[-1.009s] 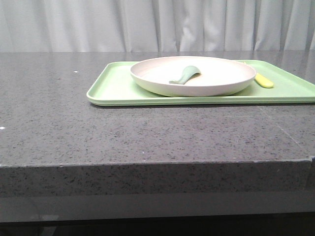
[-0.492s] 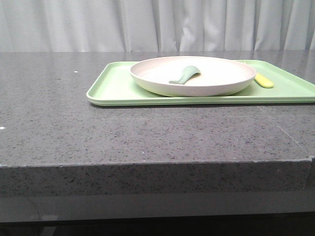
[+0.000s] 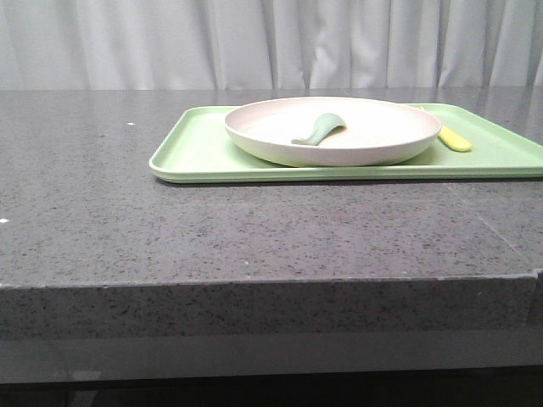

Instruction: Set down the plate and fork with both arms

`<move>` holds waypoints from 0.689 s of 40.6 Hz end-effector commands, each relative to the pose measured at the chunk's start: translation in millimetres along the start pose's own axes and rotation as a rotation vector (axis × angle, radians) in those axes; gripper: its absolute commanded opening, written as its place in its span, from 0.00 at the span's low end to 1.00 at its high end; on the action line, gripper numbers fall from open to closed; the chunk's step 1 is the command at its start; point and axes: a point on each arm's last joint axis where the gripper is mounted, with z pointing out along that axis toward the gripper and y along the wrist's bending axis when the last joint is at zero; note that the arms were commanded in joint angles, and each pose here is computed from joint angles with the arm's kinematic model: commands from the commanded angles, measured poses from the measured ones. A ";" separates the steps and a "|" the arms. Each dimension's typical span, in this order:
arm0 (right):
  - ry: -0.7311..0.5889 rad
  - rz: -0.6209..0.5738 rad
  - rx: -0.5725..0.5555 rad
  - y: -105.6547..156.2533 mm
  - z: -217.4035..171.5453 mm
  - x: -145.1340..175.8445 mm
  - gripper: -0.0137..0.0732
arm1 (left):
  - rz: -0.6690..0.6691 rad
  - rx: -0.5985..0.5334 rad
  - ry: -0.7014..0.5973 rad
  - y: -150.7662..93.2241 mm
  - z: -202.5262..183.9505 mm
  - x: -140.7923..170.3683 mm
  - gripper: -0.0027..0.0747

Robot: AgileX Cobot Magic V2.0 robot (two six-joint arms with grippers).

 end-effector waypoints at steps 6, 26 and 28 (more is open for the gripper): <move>-0.107 -0.034 0.012 -0.7 0.8 -9.8 0.09 | -0.009 -0.004 -0.096 0.4 -1.8 -7.2 0.01; -0.046 0.005 -0.005 0.0 11.9 89.6 0.09 | -0.009 -0.004 -0.096 0.4 -1.8 -7.2 0.01; -0.059 0.015 -0.008 0.2 12.5 95.5 0.09 | -0.009 -0.004 -0.096 0.4 -1.8 -7.2 0.01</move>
